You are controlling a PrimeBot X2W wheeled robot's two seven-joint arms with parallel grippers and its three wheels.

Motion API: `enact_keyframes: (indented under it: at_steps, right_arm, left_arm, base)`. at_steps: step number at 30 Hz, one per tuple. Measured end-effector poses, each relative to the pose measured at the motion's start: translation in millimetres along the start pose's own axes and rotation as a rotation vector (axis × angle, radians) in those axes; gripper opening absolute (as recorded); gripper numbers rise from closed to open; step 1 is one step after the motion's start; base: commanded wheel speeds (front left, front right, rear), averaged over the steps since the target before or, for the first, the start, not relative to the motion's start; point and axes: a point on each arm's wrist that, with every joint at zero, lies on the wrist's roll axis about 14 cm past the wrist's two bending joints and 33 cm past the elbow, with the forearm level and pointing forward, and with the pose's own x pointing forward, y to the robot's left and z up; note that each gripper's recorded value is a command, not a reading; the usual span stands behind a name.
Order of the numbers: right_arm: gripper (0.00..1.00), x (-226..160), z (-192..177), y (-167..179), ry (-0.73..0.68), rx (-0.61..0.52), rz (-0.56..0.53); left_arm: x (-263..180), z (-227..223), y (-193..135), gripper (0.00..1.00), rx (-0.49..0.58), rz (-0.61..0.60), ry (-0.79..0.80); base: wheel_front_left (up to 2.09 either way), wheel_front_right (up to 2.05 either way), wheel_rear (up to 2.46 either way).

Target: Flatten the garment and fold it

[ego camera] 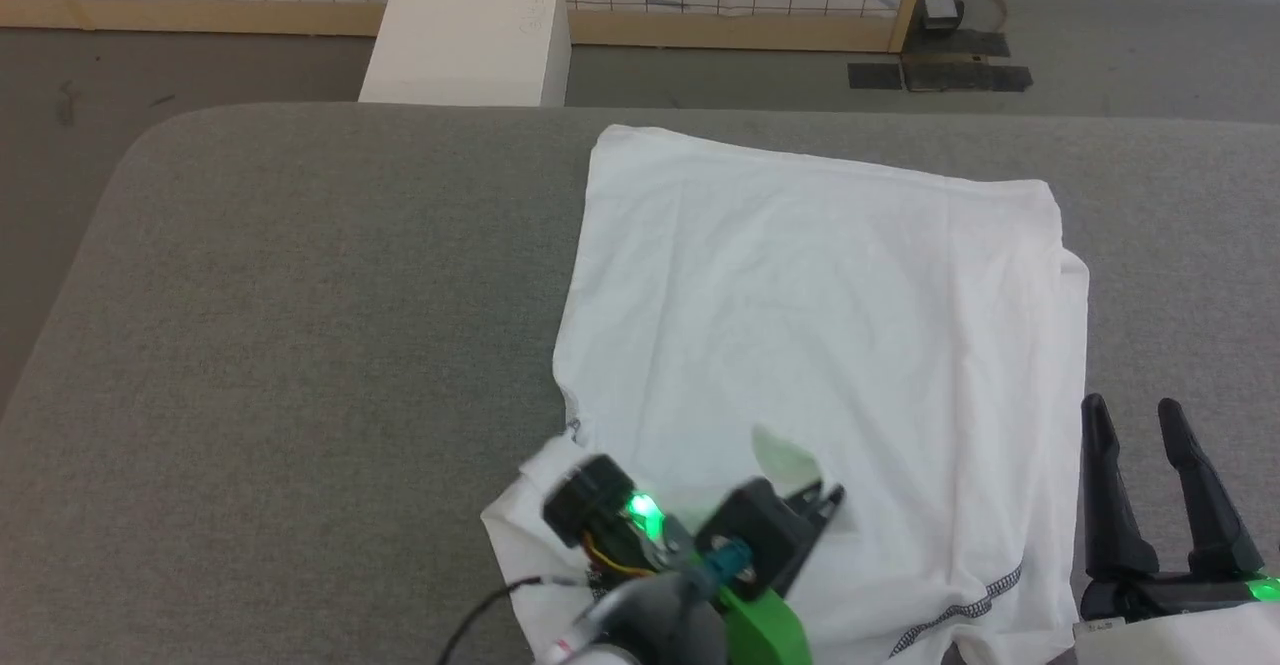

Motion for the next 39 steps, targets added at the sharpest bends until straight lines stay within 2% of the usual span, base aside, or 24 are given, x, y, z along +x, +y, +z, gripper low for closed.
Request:
enact_keyframes:
  at_steps: [5,12,15,20,21,23,24,25,30,34,36,39]
  right_arm:
    - [1.00,1.9,-4.2,-0.5,0.017,-0.001,-0.001]
    - [1.00,3.0,-9.0,-3.0,0.033,-0.003,-0.009]
    - [1.00,3.2,-11.0,-4.9,0.039,-0.003,-0.016]
    - [1.00,4.4,-14.9,-8.7,0.050,-0.004,-0.028]
    - [1.00,4.6,-15.3,-9.1,0.051,-0.004,-0.029]
    - [1.00,4.8,-15.3,-9.6,0.050,-0.004,-0.031]
    - [1.00,4.8,-15.2,-9.6,0.049,-0.003,-0.031]
    - [1.00,4.5,-14.8,-9.8,0.048,-0.004,-0.031]
    - [1.00,2.7,-11.2,-8.9,0.037,-0.004,-0.028]
    - [1.00,0.9,-5.6,-7.2,0.020,-0.003,-0.023]
    - [1.00,0.0,-2.6,-7.0,0.011,-0.004,-0.023]
    - [1.00,-2.2,1.8,-7.4,-0.001,-0.006,-0.024]
  left_arm:
    - [11.6,-37.2,-27.7,0.00,0.006,-0.096,0.087]
    - [6.6,-112.9,-57.7,0.00,0.009,-0.225,0.331]
    - [5.3,-131.4,-62.1,0.00,-0.005,-0.245,0.393]
    - [15.6,-137.1,-54.5,0.00,-0.023,-0.235,0.401]
    - [17.6,-137.3,-53.1,0.05,-0.022,-0.232,0.399]
    - [21.8,-133.6,-50.1,0.46,-0.034,-0.218,0.380]
    - [23.2,-131.9,-48.0,0.88,-0.043,-0.209,0.372]
    - [24.1,-130.2,-46.6,1.00,-0.046,-0.204,0.364]
    - [26.9,-116.2,-39.7,1.00,-0.105,-0.170,0.321]
    - [31.1,-81.8,-32.7,1.00,-0.181,-0.146,0.221]
    - [30.1,-61.4,-22.8,1.00,-0.218,-0.113,0.154]
    - [19.6,-33.1,8.6,1.00,-0.258,0.001,0.044]
  base:
    - [0.00,0.00,0.00]
    - [0.00,0.00,0.00]
    - [0.00,0.00,0.00]
    - [0.00,0.00,0.00]
    - [0.00,0.00,0.00]
    - [0.00,0.00,0.00]
    - [0.00,0.00,0.00]
    - [0.00,0.00,0.00]
    - [0.00,0.00,0.00]
    - [0.00,0.00,0.00]
    - [0.00,0.00,0.00]
    - [0.00,0.00,0.00]
